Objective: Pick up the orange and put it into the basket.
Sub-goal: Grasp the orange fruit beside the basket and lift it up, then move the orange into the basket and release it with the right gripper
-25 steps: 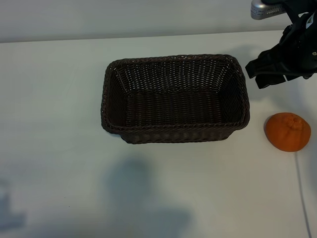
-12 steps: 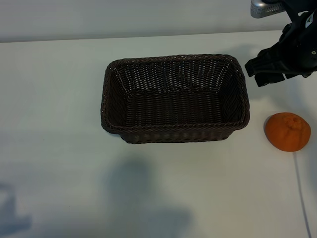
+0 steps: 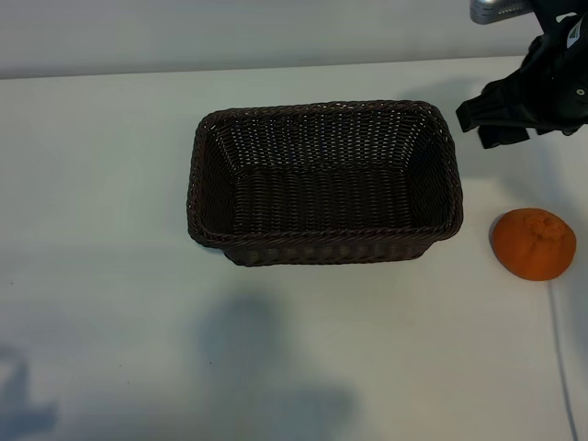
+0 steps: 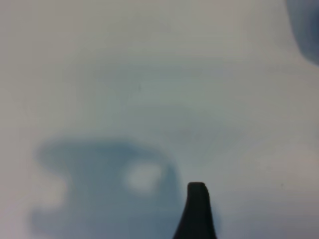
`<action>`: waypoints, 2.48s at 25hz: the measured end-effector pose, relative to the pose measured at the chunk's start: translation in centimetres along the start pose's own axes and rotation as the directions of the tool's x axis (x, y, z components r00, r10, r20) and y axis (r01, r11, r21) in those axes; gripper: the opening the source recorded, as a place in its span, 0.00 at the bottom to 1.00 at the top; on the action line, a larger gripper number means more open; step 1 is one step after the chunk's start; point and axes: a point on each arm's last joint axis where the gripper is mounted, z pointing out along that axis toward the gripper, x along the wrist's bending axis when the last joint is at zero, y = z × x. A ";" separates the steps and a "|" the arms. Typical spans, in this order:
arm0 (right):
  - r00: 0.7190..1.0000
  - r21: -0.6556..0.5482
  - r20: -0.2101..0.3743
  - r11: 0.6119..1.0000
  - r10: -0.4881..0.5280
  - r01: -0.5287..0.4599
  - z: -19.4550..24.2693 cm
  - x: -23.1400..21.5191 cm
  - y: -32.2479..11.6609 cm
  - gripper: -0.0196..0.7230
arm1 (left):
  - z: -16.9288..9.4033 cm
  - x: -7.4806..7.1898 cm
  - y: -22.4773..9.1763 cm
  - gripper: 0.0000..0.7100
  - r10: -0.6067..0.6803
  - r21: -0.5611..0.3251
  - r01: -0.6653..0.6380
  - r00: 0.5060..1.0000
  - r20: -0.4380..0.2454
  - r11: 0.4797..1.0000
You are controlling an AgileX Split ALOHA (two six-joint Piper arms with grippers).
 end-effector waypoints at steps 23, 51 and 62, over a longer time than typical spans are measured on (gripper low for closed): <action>0.976 0.177 0.097 0.962 0.193 -0.207 8.8 -5.7 -6.0 0.75 | -0.7 0.2 -0.7 0.84 0.105 -0.077 -0.096 0.987 0.121 0.992; 0.973 0.186 0.077 0.956 0.216 -0.227 7.2 -5.5 -4.1 0.15 | -0.7 0.2 -0.7 0.84 0.108 -0.078 -0.099 0.987 0.121 0.992; 0.980 0.091 0.052 0.976 0.192 -0.196 -0.3 -5.5 1.2 0.15 | -0.7 0.2 -0.7 0.84 0.108 -0.078 -0.099 0.987 0.121 0.992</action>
